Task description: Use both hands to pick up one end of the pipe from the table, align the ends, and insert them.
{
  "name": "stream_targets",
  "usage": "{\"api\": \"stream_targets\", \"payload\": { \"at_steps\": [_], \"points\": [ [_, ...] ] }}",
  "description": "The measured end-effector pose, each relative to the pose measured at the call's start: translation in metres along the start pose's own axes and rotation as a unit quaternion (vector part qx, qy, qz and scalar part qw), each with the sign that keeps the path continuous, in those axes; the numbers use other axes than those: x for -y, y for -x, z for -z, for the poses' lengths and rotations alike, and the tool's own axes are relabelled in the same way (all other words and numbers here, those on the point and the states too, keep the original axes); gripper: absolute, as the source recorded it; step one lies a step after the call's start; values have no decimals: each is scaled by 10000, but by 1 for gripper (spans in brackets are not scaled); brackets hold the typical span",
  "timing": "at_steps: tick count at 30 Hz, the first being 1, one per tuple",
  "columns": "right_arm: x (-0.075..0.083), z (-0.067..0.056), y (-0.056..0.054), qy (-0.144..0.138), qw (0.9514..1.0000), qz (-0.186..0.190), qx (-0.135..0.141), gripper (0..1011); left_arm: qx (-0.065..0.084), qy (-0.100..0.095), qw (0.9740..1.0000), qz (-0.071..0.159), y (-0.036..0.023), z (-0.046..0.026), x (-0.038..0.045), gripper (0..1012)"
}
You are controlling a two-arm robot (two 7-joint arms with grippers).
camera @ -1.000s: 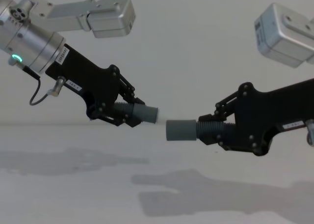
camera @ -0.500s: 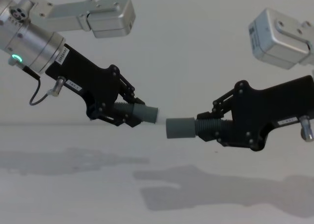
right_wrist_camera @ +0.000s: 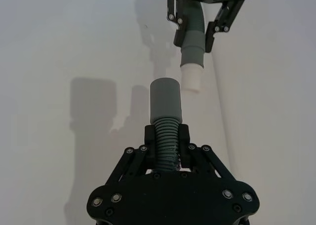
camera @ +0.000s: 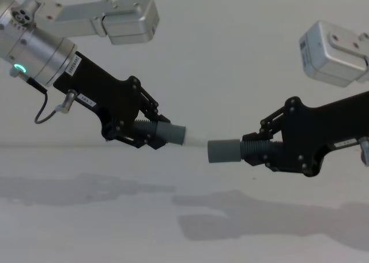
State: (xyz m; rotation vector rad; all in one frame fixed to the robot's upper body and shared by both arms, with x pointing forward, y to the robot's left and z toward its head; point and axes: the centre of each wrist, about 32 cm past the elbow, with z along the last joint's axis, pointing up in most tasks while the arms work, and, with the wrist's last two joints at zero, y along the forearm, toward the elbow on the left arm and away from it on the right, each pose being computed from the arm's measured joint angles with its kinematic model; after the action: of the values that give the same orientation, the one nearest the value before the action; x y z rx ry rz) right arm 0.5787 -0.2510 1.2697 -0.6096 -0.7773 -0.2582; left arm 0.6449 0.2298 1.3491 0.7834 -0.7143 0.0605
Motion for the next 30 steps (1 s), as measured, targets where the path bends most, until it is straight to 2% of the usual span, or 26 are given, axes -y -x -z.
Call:
{"api": "stream_targets", "payload": {
  "at_steps": [30],
  "points": [
    [-113,150,-117,95,9996,226,-155,238,0,-1,10000,0,0,0,0,336]
  ]
}}
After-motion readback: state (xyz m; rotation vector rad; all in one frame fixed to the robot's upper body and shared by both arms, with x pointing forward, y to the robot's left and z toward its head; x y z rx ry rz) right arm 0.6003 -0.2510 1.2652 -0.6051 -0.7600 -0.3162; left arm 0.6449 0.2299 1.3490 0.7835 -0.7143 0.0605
